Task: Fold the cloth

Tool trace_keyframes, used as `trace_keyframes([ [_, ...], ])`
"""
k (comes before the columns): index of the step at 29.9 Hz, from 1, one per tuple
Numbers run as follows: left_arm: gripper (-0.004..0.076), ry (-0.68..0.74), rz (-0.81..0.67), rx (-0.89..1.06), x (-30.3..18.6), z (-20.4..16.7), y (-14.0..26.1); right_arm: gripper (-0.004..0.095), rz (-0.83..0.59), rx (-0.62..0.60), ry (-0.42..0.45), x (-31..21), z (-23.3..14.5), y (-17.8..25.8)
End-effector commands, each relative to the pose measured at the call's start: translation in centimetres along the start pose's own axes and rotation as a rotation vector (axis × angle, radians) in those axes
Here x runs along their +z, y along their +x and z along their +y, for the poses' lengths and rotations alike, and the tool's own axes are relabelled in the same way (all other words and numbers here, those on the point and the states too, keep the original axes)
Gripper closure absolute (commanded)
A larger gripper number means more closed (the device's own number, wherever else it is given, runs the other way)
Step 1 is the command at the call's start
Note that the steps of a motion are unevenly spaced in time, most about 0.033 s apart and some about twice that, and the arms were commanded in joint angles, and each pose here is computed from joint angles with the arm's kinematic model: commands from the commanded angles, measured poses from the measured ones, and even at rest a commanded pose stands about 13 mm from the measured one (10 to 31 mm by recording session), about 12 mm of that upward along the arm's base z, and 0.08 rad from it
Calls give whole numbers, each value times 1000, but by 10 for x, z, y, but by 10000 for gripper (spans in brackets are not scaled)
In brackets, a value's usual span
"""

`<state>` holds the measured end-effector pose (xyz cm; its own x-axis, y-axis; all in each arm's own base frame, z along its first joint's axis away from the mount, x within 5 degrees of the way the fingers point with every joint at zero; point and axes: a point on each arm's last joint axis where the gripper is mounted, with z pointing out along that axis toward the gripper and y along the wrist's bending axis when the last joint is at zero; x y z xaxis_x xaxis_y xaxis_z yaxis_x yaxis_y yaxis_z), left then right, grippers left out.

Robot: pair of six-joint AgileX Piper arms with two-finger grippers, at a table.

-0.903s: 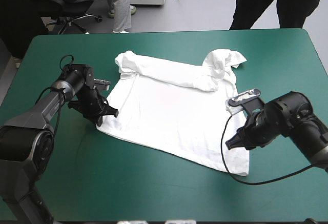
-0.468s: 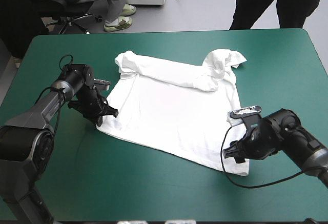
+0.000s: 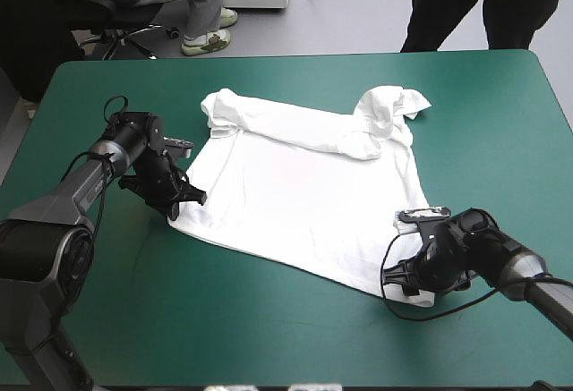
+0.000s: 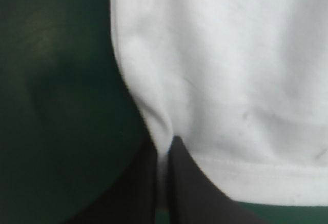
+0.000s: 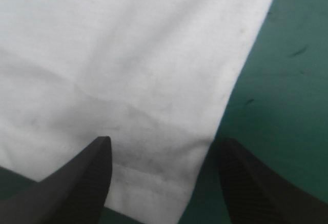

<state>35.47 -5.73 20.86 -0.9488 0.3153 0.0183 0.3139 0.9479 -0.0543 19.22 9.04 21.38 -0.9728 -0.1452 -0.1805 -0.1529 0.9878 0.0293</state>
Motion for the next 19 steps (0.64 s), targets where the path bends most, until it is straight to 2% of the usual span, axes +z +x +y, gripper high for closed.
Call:
trace_keyframes([
  [1, 741, 5, -48, -1, -12, -2, 0, 358, 1, 5, -8, 6, 3, -7],
  [4, 741, 5, -48, -1, -12, -2, 0, 361, 41, 13, -8, 19, 4, -6],
  [6, 741, 6, -45, -1, -12, -2, 0, 443, 78, 18, -2, 27, 4, -2],
  [7, 741, 7, -42, -1, -12, -2, 0, 517, 84, 16, -6, 28, 5, -2],
  [10, 741, 21, -50, -7, -16, -4, 1, 910, 83, 6, -7, 28, 4, -1],
  [15, 741, 80, -124, -8, -40, -12, 6, 926, 40, 1, -14, 16, 5, -5],
  [19, 741, 108, -225, -7, -74, -20, 17, 926, -71, -6, -37, -14, 6, -16],
])
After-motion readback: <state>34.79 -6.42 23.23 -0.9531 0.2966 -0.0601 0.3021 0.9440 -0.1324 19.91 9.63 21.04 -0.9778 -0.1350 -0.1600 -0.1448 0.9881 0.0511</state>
